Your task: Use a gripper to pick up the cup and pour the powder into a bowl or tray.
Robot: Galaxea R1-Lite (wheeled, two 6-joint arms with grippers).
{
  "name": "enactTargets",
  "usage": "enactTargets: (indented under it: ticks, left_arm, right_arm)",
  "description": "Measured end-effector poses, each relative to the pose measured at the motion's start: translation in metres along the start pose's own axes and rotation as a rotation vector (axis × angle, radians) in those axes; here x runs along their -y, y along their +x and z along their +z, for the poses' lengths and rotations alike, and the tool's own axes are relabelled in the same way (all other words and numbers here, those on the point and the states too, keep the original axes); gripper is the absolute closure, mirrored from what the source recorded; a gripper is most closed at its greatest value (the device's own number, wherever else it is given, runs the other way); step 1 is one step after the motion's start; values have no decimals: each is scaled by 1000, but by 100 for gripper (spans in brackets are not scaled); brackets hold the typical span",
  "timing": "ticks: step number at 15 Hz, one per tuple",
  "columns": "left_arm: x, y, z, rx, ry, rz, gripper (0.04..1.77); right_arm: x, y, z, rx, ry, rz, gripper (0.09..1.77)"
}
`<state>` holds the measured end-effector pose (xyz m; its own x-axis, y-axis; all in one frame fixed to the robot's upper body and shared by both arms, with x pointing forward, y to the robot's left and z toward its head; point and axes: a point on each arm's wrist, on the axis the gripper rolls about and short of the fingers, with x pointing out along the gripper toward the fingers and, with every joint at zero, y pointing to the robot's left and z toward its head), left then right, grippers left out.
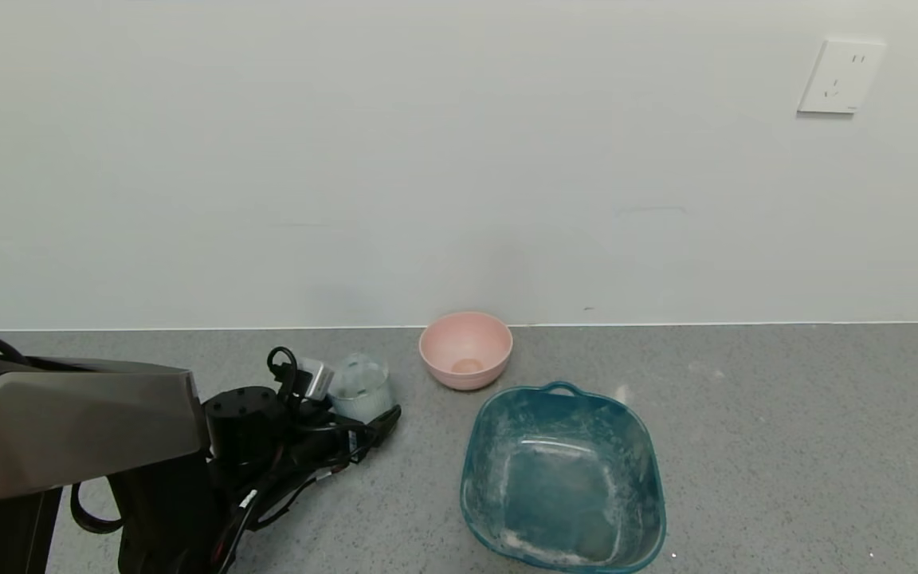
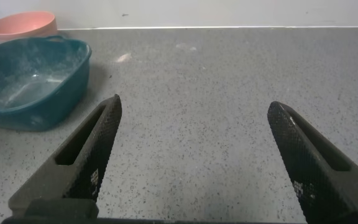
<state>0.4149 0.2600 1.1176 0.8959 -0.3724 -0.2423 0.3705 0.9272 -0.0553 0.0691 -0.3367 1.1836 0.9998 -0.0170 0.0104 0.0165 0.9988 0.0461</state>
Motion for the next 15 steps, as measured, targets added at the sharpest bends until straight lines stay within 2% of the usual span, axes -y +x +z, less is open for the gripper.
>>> enactTargets:
  ticks: [15]
  left_arm:
    - [1,17,-5,13,6,10,9]
  right_arm:
    - [0,0,0,0,0,0,15]
